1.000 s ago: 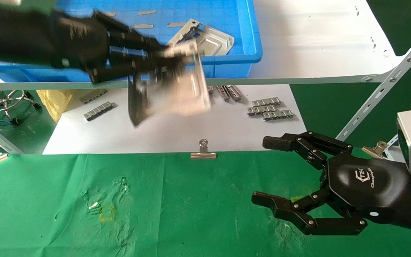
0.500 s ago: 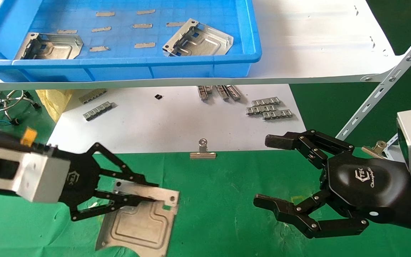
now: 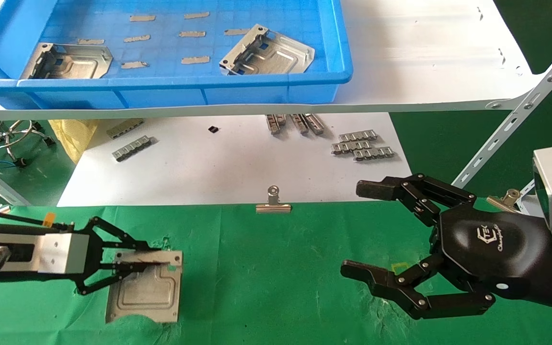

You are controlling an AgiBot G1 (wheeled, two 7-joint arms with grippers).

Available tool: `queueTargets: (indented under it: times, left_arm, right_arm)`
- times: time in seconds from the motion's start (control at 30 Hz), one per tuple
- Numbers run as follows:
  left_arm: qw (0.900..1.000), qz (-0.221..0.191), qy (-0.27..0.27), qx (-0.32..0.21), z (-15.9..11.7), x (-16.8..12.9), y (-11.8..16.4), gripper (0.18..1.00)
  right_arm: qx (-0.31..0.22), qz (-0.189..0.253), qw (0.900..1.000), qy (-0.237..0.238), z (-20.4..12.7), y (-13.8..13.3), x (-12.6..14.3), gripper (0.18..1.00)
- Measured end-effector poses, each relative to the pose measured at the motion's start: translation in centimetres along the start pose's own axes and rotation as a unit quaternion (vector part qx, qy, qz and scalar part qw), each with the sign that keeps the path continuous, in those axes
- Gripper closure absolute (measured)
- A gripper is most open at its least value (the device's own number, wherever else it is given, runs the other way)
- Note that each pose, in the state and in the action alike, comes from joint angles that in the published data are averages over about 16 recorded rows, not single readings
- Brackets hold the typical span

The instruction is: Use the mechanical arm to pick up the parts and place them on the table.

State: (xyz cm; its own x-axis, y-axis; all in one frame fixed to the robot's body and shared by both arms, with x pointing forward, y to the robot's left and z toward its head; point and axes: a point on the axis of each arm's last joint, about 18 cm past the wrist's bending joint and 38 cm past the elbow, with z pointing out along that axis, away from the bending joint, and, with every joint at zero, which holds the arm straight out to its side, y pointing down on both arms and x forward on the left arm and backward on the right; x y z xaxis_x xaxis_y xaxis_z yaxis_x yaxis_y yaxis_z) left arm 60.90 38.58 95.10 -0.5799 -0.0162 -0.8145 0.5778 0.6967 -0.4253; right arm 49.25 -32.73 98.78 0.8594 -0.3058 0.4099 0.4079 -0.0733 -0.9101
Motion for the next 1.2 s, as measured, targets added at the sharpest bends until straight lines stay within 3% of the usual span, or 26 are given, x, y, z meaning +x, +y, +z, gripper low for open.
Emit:
queueTargets:
  times: [0.33, 0.63, 0.83, 1.07, 1.2]
  left_arm:
    - [0.9996, -0.018, 0.004, -0.022, 0.5, 0.8, 2.2, 0.911]
    - [0.9994, -0.035, 0.005, -0.007, 0.8, 1.1, 2.2, 0.878]
    - [0.9951, -0.093, -0.01, 0.031, 1.0, 1.6, 1.8, 0.816]
    - [0.9797, -0.183, -0.034, 0.073, 0.9, 3.0, 1.9, 0.705]
    - [0.9721, -0.215, -0.042, 0.084, 0.8, 3.5, 2.2, 0.617]
  right_arm:
    - [0.0, 0.0, 1.0, 0.0, 0.0, 0.0, 0.0, 0.178]
    - [0.0, 0.0, 1.0, 0.0, 0.0, 0.0, 0.0, 0.178]
    - [0.0, 0.0, 1.0, 0.0, 0.0, 0.0, 0.0, 0.178]
    - [0.0, 0.0, 1.0, 0.0, 0.0, 0.0, 0.0, 0.178]
    - [0.0, 0.0, 1.0, 0.0, 0.0, 0.0, 0.0, 0.178]
